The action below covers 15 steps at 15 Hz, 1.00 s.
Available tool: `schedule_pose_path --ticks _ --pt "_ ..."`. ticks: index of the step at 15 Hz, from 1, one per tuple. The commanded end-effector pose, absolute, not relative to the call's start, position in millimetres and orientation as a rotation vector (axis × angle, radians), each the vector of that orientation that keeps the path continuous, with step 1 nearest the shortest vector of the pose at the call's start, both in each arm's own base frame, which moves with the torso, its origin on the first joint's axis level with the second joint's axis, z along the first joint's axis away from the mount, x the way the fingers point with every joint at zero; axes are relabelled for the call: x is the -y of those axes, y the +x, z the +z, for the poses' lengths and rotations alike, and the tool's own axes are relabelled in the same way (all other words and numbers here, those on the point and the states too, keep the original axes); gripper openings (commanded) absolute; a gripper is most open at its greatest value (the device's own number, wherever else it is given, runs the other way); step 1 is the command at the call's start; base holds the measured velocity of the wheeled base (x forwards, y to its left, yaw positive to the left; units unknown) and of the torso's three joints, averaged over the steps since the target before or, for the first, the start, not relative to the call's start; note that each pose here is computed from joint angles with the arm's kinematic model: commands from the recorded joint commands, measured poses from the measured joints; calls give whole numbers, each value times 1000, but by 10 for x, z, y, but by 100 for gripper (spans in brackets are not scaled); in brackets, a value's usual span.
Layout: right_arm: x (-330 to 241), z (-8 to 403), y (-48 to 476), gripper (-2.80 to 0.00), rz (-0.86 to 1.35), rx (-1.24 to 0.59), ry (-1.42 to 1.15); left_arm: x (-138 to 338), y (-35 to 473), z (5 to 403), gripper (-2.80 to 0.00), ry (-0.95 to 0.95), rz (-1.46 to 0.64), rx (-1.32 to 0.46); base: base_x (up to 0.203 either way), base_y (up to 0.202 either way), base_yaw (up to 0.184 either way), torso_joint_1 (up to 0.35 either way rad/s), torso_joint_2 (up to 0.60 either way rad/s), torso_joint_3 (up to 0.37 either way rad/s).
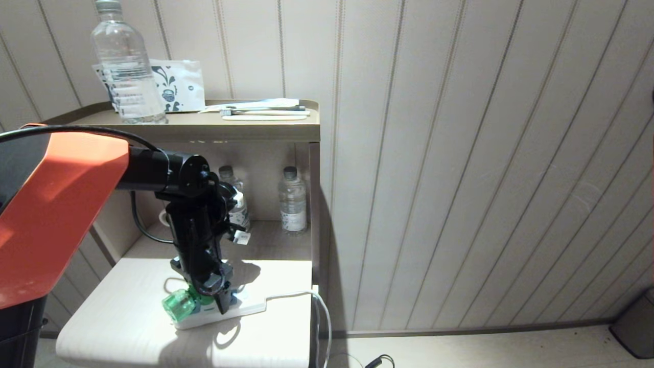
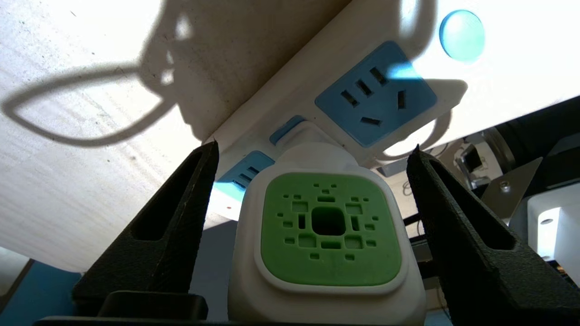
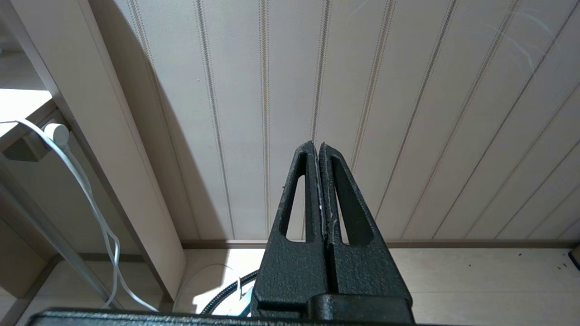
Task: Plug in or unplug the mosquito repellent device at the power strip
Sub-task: Insert the plug into the socket
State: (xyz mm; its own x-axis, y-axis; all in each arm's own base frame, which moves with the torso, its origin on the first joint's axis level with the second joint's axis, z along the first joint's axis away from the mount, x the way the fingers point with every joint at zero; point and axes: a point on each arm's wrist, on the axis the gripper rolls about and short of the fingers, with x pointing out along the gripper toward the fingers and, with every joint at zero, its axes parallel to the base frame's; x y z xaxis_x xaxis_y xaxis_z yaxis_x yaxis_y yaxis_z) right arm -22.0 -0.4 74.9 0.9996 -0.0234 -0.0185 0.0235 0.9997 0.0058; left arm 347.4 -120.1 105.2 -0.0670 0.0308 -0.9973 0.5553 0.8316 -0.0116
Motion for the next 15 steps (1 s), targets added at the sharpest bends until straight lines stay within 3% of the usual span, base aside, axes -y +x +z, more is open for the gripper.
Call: schedule_pose_path --ticks 1,8,15 --pt "4 749 -220 -280 -24 -18 6 1173 3398 1186 0 472 -458 -1575 0 0 0 0 0 0" --pt "4 749 -220 -280 -23 -18 6 1072 3268 1586 0 448 -439 -1461 0 0 0 0 0 0" --pt "4 749 -220 -280 -23 -18 6 1079 3266 1433 0 425 -425 -1525 0 0 0 0 0 0"
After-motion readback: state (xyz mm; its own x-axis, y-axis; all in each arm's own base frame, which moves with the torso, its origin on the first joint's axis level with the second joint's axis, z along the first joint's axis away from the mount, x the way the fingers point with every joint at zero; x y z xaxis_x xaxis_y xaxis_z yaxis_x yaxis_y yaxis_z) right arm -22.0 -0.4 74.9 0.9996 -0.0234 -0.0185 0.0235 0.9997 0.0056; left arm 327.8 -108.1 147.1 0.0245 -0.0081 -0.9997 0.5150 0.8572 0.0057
